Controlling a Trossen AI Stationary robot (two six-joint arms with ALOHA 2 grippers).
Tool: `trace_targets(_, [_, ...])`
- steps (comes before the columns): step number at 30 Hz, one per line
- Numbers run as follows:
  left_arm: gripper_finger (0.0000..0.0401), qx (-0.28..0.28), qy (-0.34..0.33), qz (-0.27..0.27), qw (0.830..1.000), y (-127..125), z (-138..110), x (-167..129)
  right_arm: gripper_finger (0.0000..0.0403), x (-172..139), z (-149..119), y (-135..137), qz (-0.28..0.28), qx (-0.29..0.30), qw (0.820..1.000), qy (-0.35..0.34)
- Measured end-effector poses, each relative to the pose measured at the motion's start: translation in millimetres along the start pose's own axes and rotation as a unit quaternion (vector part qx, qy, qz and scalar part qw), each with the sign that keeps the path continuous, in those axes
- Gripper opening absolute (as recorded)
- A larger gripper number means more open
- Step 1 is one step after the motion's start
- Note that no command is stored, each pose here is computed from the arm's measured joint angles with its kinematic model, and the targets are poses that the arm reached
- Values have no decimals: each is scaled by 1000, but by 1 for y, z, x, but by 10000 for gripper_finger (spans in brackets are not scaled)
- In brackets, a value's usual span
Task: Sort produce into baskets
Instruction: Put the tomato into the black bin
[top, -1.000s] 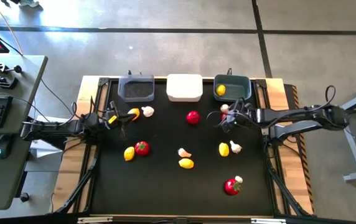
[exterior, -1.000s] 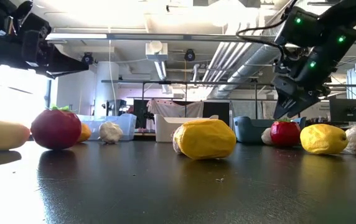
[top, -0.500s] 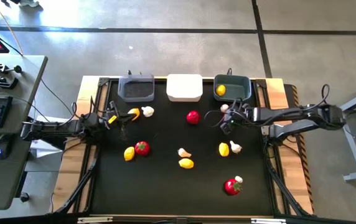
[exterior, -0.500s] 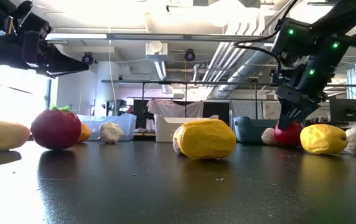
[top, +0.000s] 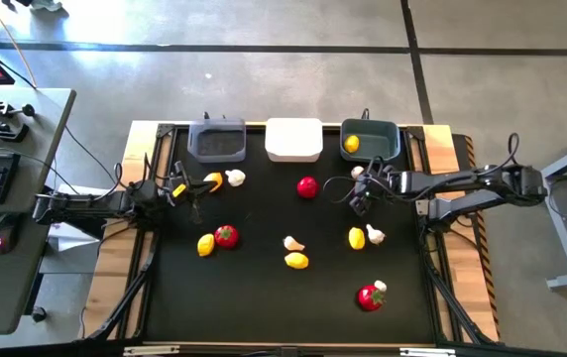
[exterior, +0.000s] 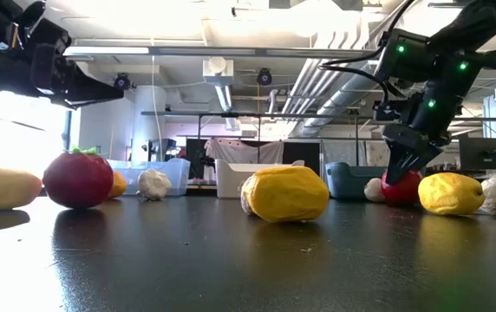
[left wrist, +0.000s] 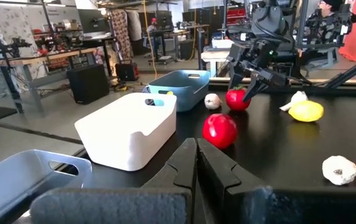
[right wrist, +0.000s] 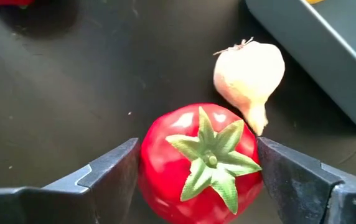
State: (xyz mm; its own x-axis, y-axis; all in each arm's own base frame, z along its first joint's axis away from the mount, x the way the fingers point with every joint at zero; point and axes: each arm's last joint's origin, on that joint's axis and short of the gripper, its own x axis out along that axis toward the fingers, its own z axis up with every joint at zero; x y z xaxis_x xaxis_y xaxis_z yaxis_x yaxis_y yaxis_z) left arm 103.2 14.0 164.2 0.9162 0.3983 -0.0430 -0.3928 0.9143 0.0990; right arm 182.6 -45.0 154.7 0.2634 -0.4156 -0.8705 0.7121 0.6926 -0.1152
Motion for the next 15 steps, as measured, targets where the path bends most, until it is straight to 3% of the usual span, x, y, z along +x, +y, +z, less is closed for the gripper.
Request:
trace_targets(10, [0,9,-18,4,1000,0,4,0,263,0,-1,1,25,20,999,16])
trace_targets(15, [0,5,-18,2,1000,0,4,0,262,0,-1,1,48,21,998,30])
